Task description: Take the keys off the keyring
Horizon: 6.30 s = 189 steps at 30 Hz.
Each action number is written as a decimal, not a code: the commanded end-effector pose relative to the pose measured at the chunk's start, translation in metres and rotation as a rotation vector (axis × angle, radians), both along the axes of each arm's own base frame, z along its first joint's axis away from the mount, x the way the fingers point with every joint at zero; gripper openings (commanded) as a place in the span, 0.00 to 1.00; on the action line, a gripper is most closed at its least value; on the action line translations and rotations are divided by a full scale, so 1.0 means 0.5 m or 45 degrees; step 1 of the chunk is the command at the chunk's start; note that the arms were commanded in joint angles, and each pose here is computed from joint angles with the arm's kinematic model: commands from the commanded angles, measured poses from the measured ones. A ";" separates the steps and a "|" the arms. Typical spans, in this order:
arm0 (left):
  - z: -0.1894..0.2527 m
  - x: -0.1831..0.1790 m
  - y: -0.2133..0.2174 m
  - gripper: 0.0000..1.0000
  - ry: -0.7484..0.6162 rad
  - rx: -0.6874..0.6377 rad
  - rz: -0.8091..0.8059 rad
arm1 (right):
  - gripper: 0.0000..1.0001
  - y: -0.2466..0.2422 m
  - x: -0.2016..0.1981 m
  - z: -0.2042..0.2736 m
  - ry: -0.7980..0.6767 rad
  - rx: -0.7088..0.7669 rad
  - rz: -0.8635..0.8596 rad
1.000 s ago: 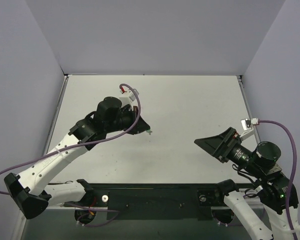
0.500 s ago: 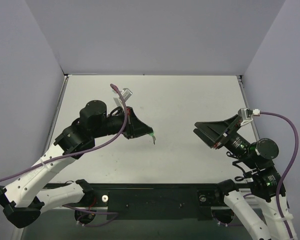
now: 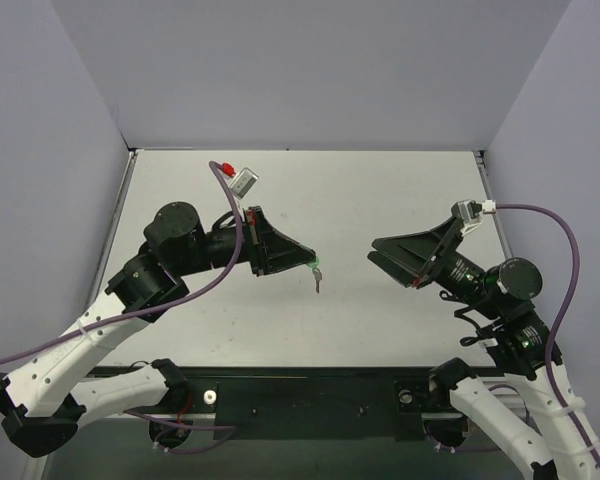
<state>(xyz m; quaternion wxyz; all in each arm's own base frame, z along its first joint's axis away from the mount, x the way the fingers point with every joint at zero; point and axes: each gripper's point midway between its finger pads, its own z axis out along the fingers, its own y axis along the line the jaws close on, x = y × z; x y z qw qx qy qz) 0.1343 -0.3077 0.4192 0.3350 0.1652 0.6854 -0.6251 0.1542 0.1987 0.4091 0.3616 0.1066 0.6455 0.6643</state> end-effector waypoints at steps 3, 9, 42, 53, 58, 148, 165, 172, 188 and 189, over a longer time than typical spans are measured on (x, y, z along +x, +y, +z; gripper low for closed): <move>0.092 0.008 0.013 0.00 -0.001 -0.189 0.092 | 0.97 0.021 -0.020 0.064 -0.167 0.026 0.048; 0.109 0.038 0.034 0.00 0.128 -0.290 0.256 | 0.95 0.060 -0.022 0.060 -0.189 -0.016 0.098; 0.314 -0.110 0.035 0.00 -0.172 -0.754 -0.305 | 1.00 0.122 -0.108 0.268 -0.397 0.571 0.440; 0.325 -0.089 0.013 0.00 -0.157 -0.814 -0.326 | 1.00 0.111 -0.139 0.298 -0.394 0.690 0.493; 0.329 -0.082 0.008 0.00 -0.149 -0.841 -0.329 | 1.00 0.113 -0.147 0.297 -0.396 0.691 0.496; 0.266 -0.036 0.025 0.00 -0.172 -0.752 -0.057 | 0.28 0.142 -0.109 0.232 -0.297 0.536 0.365; 0.260 -0.037 0.027 0.00 -0.171 -0.746 -0.048 | 0.06 0.145 -0.106 0.226 -0.281 0.529 0.360; 0.264 -0.037 0.031 0.00 -0.179 -0.749 -0.041 | 0.13 0.145 -0.108 0.221 -0.277 0.520 0.362; 0.264 -0.039 0.035 0.00 -0.185 -0.751 -0.039 | 0.17 0.144 -0.106 0.220 -0.272 0.534 0.354; 0.263 -0.040 0.034 0.00 -0.181 -0.751 -0.041 | 0.18 0.145 -0.105 0.219 -0.269 0.536 0.354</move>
